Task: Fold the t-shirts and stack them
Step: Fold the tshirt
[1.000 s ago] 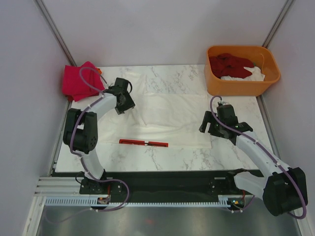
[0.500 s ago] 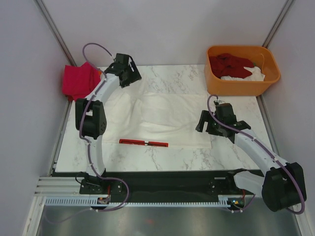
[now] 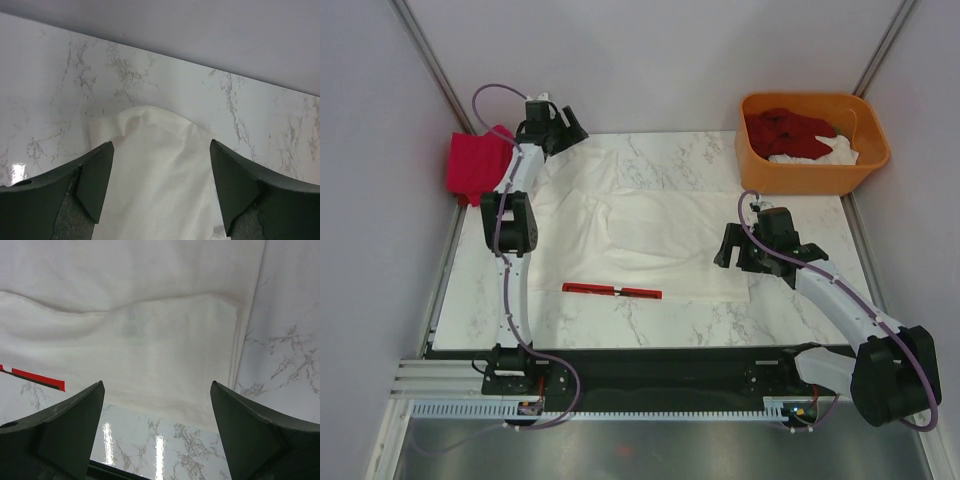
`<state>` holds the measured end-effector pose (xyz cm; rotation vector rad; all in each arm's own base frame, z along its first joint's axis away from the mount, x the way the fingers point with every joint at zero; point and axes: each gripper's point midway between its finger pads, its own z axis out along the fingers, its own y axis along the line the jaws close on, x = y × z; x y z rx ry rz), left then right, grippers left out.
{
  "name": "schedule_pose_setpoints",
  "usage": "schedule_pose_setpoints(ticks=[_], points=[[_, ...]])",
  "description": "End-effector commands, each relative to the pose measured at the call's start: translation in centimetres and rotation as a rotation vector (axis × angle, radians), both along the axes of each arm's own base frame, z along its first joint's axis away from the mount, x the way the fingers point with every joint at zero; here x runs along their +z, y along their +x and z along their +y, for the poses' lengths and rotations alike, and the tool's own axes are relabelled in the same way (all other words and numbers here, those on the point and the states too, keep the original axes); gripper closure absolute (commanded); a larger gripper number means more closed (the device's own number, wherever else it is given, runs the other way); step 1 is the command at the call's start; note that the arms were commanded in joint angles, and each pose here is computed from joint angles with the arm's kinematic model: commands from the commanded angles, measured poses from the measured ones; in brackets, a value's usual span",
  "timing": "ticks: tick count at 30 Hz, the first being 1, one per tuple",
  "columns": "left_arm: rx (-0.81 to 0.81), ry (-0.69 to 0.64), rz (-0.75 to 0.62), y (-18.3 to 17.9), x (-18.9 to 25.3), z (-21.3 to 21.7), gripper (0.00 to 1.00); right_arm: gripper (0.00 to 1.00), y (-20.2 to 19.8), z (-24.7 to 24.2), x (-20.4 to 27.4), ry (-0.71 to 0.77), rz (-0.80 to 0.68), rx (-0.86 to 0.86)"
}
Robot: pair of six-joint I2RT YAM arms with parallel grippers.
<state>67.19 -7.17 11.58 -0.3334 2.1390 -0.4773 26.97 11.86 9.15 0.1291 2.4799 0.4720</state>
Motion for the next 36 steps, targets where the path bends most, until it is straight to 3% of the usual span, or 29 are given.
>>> schedule_pose_setpoints(ticks=[1,3,15,17,22,25,26,31,36], points=[[-0.066,-0.151,-0.11,2.2,1.3,-0.8,0.16,0.05,0.9,0.9,1.9,0.031,-0.064,0.045],[-0.027,-0.185,-0.114,2.9,0.9,1.8,0.16,0.05,0.8,1.1,1.7,0.034,-0.057,0.049],[-0.05,-0.284,0.003,2.4,-6.0,0.7,0.19,0.04,1.0,1.0,0.8,0.016,-0.021,0.049],[-0.087,-0.322,0.013,2.2,-6.6,-0.1,0.31,0.04,1.2,0.9,0.8,0.012,-0.023,0.048],[-0.152,-0.383,0.016,1.7,-6.7,-2.2,0.44,0.04,1.8,0.5,0.4,-0.015,-0.014,0.027],[-0.146,-0.368,0.004,1.8,-6.4,-2.2,0.75,0.04,2.6,0.4,0.5,-0.029,-0.018,0.011],[-0.137,-0.361,-0.004,1.9,-6.0,-2.0,0.94,0.04,3.0,0.3,0.9,-0.034,-0.03,0.003],[-0.159,-0.302,-0.115,2.2,0.3,-1.5,0.98,0.03,6.2,-2.5,1.7,-0.177,-0.085,-0.137],[-0.196,-0.221,-0.174,0.2,5.0,-1.2,0.98,0.02,11.7,-2.9,3.4,-0.231,-0.139,-0.224]])
